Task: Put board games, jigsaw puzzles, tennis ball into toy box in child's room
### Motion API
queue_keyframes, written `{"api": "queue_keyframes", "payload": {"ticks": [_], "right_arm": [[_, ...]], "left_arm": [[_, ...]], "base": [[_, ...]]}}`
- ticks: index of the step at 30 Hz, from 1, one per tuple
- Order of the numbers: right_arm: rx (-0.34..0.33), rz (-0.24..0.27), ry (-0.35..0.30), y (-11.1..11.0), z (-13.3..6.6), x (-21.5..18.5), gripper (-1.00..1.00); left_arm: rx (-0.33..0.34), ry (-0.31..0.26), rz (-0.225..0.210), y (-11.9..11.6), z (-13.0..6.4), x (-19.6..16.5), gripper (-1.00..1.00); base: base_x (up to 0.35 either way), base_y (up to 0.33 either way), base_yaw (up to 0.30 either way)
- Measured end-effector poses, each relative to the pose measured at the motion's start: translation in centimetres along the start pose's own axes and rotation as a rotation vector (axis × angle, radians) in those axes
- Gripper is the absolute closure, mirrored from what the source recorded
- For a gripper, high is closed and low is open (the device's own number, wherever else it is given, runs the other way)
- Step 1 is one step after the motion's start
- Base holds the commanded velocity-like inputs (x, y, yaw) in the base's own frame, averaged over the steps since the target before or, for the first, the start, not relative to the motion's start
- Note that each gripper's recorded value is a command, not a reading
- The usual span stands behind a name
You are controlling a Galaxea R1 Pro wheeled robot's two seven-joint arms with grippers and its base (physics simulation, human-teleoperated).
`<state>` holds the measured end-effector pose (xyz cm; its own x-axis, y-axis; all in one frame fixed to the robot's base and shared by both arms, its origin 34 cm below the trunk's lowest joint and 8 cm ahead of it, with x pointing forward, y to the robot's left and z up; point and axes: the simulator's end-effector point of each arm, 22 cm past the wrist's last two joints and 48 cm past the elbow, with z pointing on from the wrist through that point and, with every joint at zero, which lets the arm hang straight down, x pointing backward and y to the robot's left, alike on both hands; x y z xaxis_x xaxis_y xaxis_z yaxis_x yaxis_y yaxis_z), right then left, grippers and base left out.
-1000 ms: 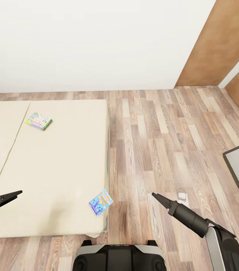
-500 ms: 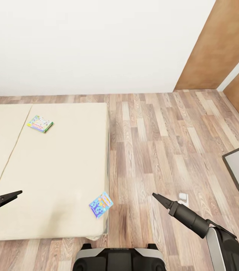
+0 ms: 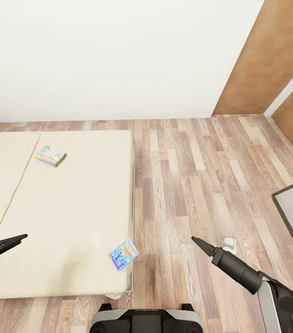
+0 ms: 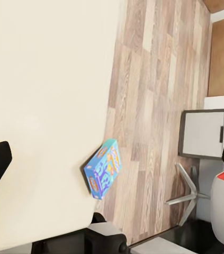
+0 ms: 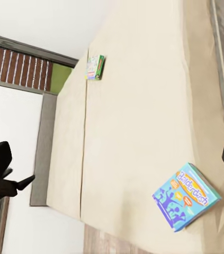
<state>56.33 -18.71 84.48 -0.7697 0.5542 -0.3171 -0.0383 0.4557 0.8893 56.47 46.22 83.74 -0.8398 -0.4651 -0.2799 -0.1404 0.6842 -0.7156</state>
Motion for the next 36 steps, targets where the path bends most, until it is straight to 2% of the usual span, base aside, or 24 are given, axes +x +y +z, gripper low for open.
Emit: {"api": "queue_keyframes", "payload": {"ticks": [8, 20, 36], "right_arm": [[-0.017, -0.017, -0.029, 0.3, -1.5, -1.4, -1.0], [-0.003, -0.049, -0.07, -0.1, -4.0, -3.8, -1.0], [-0.015, -0.073, -0.089, 0.8, -4.6, -4.7, -1.0]], "left_arm": [[0.006, -0.008, 0.007, -0.5, -0.2, -0.3, -1.0], [0.015, -0.02, 0.016, -1.2, -0.7, -0.9, -1.0], [0.028, -0.039, 0.029, -2.1, -1.3, -1.5, -1.0]], "base": [[0.0, 0.0, 0.0], [0.0, 0.0, 0.0], [0.0, 0.0, 0.0]]}}
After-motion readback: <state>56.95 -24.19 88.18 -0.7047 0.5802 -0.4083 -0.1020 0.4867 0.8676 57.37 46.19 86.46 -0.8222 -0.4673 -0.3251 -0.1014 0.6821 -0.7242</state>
